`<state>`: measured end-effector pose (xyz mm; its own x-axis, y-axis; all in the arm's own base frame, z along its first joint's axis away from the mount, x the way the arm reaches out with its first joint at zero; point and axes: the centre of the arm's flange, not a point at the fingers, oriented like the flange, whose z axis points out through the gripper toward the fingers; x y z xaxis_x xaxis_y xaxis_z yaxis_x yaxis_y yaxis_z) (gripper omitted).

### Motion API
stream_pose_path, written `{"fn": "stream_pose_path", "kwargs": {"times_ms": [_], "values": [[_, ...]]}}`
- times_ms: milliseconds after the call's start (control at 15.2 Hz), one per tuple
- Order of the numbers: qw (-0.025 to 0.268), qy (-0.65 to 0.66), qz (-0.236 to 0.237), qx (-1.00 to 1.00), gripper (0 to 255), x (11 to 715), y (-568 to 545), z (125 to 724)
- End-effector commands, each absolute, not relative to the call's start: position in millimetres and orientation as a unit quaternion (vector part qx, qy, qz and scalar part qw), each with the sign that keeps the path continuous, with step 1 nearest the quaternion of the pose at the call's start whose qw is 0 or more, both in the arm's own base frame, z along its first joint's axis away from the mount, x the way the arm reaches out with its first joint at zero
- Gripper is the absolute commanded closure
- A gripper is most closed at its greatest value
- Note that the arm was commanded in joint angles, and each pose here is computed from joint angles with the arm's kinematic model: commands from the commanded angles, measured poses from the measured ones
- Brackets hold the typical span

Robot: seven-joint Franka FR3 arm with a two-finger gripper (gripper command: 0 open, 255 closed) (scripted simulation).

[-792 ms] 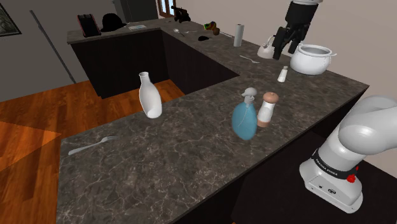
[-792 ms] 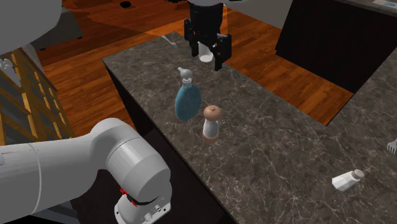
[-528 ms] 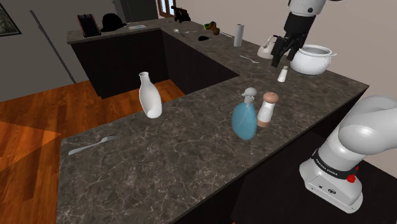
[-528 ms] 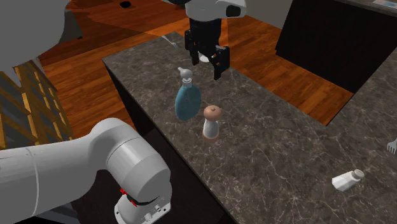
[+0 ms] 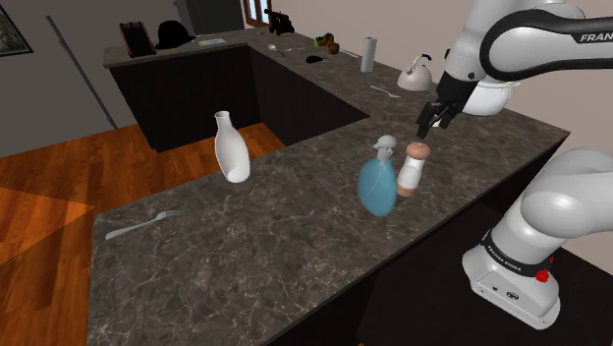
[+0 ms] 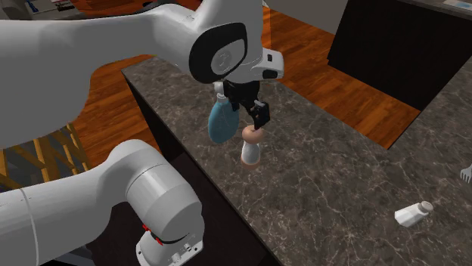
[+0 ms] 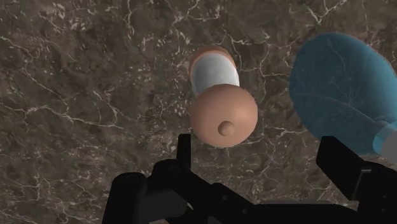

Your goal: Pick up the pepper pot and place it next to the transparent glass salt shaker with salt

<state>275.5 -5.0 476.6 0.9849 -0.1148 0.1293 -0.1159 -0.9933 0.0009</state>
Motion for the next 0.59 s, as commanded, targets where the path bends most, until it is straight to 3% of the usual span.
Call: {"fn": "stream_pose_path", "kwargs": {"times_ms": [0,528], "values": [[0.005,-0.063,0.074,0.995,0,273,-10,451],[0.006,-0.066,0.079,0.995,0,275,-13,401]]}}
